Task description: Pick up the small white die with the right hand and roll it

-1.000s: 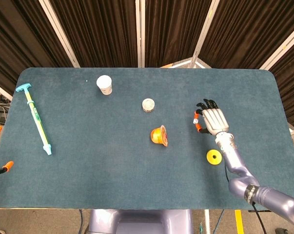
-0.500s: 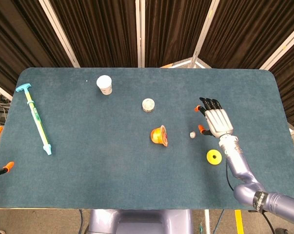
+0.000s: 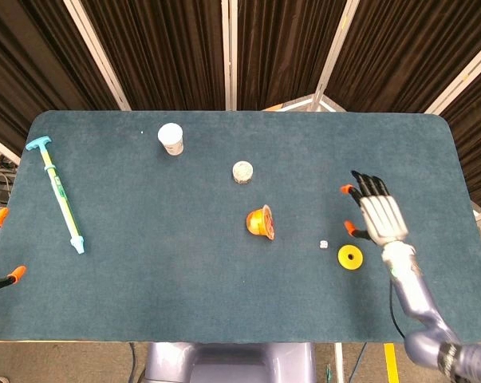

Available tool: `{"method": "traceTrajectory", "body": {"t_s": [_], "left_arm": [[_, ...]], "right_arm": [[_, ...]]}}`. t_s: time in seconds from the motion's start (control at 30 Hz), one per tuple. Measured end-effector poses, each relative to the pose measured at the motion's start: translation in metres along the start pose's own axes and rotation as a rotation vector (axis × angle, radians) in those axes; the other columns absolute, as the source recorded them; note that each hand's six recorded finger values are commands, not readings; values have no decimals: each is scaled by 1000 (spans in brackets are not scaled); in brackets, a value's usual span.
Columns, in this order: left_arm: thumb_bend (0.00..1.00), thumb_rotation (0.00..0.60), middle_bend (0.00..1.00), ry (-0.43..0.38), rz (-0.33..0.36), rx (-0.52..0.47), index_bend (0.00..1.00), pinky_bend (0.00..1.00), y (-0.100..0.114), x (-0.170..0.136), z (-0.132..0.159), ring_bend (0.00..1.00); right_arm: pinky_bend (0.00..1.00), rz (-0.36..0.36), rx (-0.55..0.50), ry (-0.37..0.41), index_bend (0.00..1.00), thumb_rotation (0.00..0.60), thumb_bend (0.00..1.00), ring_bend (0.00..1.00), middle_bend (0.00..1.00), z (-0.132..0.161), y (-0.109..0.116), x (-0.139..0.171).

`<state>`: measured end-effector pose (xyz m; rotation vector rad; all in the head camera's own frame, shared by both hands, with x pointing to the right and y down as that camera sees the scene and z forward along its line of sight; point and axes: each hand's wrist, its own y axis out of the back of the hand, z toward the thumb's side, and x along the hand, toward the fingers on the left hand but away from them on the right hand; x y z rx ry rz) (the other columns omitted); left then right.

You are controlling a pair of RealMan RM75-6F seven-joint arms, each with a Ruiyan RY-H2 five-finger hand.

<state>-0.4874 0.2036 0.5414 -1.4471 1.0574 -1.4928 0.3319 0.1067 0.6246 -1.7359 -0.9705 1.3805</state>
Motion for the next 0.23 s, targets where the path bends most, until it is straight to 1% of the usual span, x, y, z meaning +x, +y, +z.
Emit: {"method": "traceTrajectory", "body": {"t_s": [0.23], "left_arm": [[59,600,0,-34,-28,-2,0,0,-10,-3,8,0]], "right_arm": [[0,-52,23,0,115,600,192,0,0,-24,0,53]]}}
